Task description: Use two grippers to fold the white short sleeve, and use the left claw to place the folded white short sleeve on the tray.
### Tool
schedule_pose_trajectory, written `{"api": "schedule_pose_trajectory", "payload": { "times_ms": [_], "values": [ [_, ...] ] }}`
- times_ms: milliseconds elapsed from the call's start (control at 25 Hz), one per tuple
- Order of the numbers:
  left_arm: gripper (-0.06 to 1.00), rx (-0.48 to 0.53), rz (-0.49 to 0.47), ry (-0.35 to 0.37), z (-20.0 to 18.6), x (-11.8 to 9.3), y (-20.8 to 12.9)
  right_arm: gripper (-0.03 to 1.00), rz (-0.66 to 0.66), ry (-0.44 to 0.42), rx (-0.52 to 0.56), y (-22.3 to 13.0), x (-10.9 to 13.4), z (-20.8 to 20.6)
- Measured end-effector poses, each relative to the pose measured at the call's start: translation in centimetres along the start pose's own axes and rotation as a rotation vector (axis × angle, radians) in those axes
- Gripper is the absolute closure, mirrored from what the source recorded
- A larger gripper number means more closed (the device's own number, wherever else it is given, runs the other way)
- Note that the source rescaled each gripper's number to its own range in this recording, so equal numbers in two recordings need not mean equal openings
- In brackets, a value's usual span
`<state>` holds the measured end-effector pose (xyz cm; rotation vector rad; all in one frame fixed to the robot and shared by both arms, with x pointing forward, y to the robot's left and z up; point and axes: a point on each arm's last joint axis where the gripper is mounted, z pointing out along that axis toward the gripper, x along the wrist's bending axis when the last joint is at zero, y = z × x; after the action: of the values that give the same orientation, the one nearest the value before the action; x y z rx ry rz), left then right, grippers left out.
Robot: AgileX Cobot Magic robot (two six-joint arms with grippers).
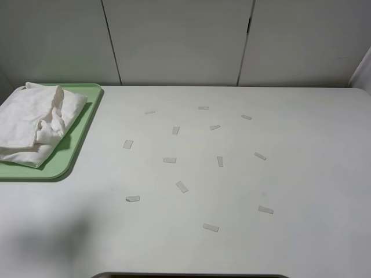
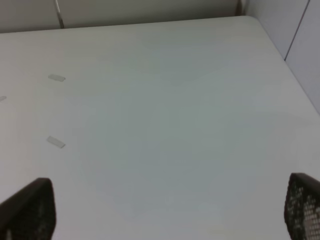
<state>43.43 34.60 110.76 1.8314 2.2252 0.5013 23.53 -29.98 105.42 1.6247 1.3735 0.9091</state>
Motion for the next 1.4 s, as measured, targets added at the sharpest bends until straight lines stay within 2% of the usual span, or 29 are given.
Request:
{"api": "schedule_pose_trajectory", "payload": {
  "times_ms": [200, 480, 720, 840, 1000, 1240, 1400],
  "values": [
    [0.0, 0.004, 0.025, -0.027, -3.2, -0.2, -2.8, -0.03, 0.0, 0.0, 0.0, 0.0, 0.0, 0.0],
    [0.01, -0.227, 0.017, -0.057, -8.7, -0.3, -7.5, -0.03, 0.0, 0.0, 0.001, 0.0, 0.0, 0.0],
    [-0.03, -0.375, 0.016, -0.072, -10.8, -0.5, -11.6, -0.03, 0.0, 0.0, 0.001, 0.0, 0.0, 0.0],
    [-0.04, -0.421, 0.038, -0.072, -11.1, -0.6, -13.4, -0.03, 0.0, 0.0, 0.001, 0.0, 0.0, 0.0],
    [-0.05, -0.482, 0.09, -0.114, -9.8, -1.2, -17.2, -0.03, 0.0, 0.0, 0.001, 0.0, 0.0, 0.0],
    [-0.05, -0.471, 0.103, -0.17, -7.4, -1.8, -19.4, -0.03, 0.0, 0.0, 0.001, 0.0, 0.0, 0.0],
    [-0.06, -0.477, 0.152, -0.204, -5.4, -1.7, -21.0, -0.03, 0.0, 0.0, 0.0, 0.0, 0.0, 0.0]
  ]
}}
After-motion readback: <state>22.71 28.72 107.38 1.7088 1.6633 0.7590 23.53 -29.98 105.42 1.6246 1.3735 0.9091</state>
